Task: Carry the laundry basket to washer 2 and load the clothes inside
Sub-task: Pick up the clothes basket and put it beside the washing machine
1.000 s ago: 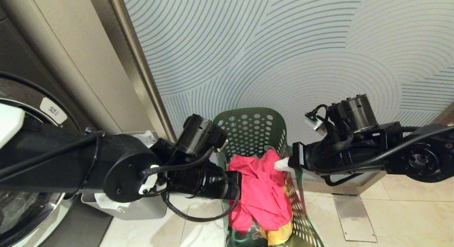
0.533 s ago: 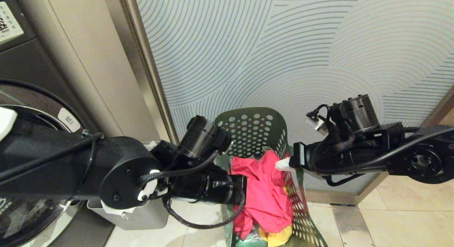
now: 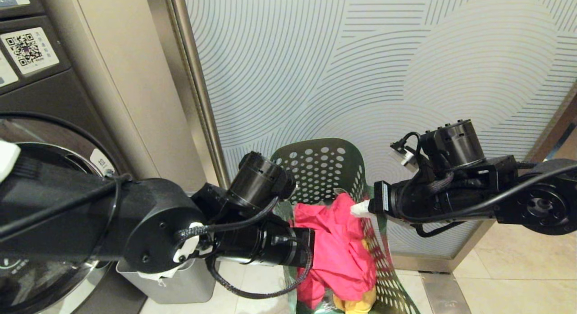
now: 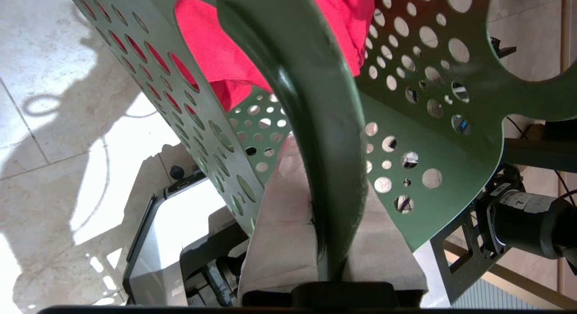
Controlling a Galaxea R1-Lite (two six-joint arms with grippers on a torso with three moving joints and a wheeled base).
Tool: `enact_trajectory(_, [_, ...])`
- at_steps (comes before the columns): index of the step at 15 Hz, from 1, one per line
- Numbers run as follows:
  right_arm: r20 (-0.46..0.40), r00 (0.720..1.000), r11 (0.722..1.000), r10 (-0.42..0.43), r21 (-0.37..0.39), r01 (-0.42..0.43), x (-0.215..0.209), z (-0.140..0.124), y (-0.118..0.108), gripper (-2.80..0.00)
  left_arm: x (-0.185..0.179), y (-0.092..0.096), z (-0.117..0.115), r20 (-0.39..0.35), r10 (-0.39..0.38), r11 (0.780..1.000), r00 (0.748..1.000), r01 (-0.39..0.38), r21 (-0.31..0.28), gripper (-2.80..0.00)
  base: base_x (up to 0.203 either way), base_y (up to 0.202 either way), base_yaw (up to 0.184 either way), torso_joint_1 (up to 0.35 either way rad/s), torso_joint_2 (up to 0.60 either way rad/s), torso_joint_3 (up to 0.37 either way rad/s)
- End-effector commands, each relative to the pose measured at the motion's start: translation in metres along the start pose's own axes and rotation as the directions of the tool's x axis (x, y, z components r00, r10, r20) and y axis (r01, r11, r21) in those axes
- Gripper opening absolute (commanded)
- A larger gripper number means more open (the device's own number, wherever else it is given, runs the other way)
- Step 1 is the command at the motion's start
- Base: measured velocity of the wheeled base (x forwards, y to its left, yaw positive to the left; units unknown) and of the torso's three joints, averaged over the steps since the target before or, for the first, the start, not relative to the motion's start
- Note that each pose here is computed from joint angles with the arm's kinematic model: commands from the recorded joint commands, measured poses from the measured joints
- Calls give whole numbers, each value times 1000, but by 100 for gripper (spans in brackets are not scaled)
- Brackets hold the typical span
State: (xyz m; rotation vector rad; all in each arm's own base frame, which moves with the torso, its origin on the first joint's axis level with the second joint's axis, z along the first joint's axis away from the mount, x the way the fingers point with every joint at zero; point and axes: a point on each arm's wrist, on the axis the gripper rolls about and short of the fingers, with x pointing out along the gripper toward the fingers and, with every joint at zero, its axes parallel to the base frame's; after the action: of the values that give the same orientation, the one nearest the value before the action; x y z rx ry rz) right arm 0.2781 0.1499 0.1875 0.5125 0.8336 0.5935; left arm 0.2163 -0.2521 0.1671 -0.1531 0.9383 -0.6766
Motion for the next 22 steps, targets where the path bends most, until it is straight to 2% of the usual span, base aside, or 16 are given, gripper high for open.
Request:
enact_trajectory(1, [0, 1000, 1000, 4, 2, -4, -1, 0, 0, -280, 0, 0, 0, -1, 0, 1000, 1000, 0, -2, -280, 0, 0, 0, 0, 0, 0])
enact_trajectory(14, [-6, 1000, 1000, -3, -2, 3, -1, -3, -1, -280, 0, 1, -3, -7, 4, 1000, 1000, -4, -3, -280, 0, 0, 0, 0, 0, 0])
enact_trajectory(22, [-9, 1000, 1000, -4, 1, 4, 0, -4, -2, -280, 2, 2, -3, -9, 7, 1000, 1000, -7, -3, -280, 0, -9, 164, 1, 1, 2])
